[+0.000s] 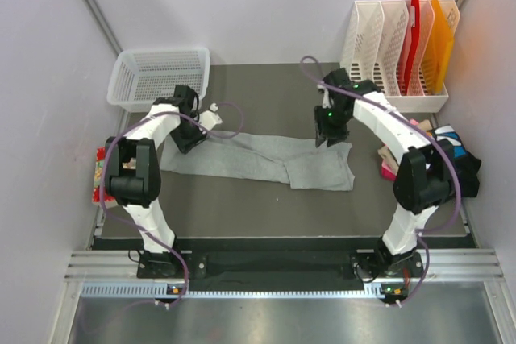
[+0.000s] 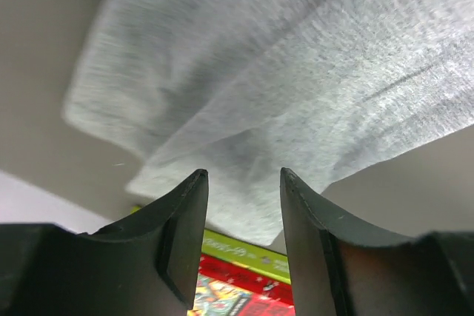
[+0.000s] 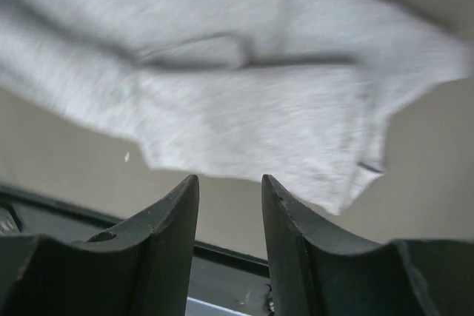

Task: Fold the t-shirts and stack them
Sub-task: Fold the tshirt

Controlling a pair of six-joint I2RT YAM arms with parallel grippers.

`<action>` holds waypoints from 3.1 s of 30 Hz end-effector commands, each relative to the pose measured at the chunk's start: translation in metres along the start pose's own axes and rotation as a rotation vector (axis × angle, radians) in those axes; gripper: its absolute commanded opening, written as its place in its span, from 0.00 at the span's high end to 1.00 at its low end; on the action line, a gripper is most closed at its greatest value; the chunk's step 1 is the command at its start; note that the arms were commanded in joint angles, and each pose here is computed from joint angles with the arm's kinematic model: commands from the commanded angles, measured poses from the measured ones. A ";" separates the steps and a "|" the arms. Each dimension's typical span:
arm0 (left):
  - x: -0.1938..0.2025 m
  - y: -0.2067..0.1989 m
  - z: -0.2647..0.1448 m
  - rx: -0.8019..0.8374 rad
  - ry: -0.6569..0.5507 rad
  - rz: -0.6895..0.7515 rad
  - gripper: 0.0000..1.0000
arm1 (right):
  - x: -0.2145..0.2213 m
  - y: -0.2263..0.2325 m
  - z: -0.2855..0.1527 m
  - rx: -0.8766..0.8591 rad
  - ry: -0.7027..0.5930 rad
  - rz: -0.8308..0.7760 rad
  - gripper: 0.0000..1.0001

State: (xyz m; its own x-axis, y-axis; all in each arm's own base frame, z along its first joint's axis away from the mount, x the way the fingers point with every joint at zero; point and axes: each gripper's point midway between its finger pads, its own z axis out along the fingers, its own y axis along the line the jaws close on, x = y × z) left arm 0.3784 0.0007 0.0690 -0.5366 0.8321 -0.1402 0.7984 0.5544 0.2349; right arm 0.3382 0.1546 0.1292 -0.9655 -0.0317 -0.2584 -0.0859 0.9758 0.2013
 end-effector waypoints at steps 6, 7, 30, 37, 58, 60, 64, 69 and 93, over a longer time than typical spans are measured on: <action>0.010 0.023 0.040 0.022 0.029 -0.141 0.52 | 0.029 0.062 -0.007 -0.082 -0.019 -0.349 0.60; 0.015 0.025 0.044 0.020 0.039 -0.151 0.53 | 0.028 0.064 -0.004 -0.085 -0.016 -0.349 0.60; 0.041 0.019 0.025 0.001 0.028 -0.184 0.54 | -0.018 -0.018 0.119 0.002 0.116 -0.040 0.69; 0.024 0.013 0.019 0.051 -0.019 -0.251 0.53 | -0.037 -0.024 0.117 -0.014 0.095 -0.002 0.71; 0.035 0.013 -0.016 0.401 -0.157 -0.898 0.37 | -0.005 -0.008 0.049 -0.015 0.015 -0.067 0.69; 0.043 0.012 -0.008 0.415 -0.139 -0.910 0.37 | -0.004 -0.009 0.048 -0.013 0.014 -0.067 0.69; 0.048 0.006 0.010 0.446 -0.104 -0.913 0.38 | -0.005 -0.008 0.045 -0.018 0.009 -0.067 0.69; 0.052 0.014 0.027 0.410 -0.094 -0.911 0.38 | -0.007 -0.004 0.038 -0.032 -0.001 -0.066 0.69; 0.050 0.048 0.062 0.311 -0.147 -0.914 0.40 | 0.002 0.000 0.036 -0.037 0.016 -0.079 0.69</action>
State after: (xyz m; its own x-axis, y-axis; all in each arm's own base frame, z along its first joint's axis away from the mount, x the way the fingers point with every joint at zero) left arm 0.3904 0.0694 0.0271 -0.9706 0.0845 -0.2254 0.1447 0.9531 -0.2659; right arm 0.3484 0.1583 0.0766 -0.9706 -0.0967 -0.2204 -0.1433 0.9679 0.2064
